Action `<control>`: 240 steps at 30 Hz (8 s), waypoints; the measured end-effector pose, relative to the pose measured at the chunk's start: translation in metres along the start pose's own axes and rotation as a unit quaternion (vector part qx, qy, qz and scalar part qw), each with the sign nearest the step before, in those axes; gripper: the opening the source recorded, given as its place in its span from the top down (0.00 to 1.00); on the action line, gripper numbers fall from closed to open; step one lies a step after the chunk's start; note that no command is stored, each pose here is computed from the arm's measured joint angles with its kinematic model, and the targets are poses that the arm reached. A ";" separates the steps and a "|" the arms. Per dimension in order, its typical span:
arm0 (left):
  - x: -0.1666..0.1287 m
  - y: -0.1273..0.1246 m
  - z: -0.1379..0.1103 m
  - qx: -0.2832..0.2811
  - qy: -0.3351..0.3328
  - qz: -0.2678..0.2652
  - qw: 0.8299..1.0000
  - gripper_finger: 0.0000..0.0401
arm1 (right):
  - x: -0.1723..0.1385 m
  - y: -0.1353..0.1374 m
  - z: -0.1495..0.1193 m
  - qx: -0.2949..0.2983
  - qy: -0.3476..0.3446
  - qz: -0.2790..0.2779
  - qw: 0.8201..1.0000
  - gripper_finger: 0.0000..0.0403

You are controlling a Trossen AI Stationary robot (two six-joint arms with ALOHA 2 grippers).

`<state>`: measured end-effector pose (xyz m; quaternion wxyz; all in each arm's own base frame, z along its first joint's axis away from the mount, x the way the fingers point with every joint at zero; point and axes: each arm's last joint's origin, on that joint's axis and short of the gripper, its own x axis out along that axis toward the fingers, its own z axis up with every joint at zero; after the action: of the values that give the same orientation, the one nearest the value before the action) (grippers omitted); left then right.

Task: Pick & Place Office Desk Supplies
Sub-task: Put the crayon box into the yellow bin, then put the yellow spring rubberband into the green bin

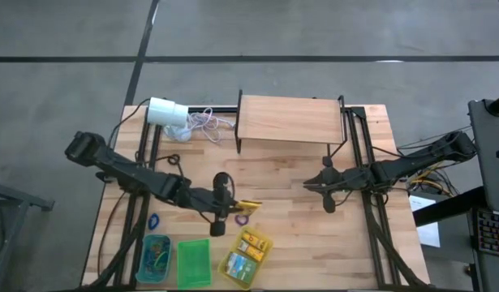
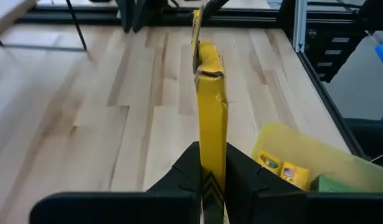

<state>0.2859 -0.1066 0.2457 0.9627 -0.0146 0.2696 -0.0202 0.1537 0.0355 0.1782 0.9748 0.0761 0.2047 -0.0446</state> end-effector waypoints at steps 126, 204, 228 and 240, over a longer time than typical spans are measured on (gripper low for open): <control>-0.025 0.042 0.068 -0.465 0.205 0.231 0.830 0.75 | 0.000 0.000 0.000 0.000 0.000 0.000 1.000 0.87; -0.020 0.072 -0.142 -0.568 0.314 0.282 0.707 0.72 | 0.000 0.000 0.000 0.000 0.000 0.000 1.000 0.87; -0.015 0.070 -0.133 -0.582 0.300 0.256 0.711 0.94 | 0.000 0.000 0.000 0.000 0.000 0.000 1.000 0.87; -0.039 0.057 -0.069 -0.606 0.316 0.151 0.714 0.94 | 0.000 0.000 0.000 0.000 0.000 0.000 1.000 0.87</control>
<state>0.2184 -0.0487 0.2043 0.5963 -0.5466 0.5115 0.2898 0.1538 0.0355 0.1784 0.9749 0.0760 0.2046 -0.0447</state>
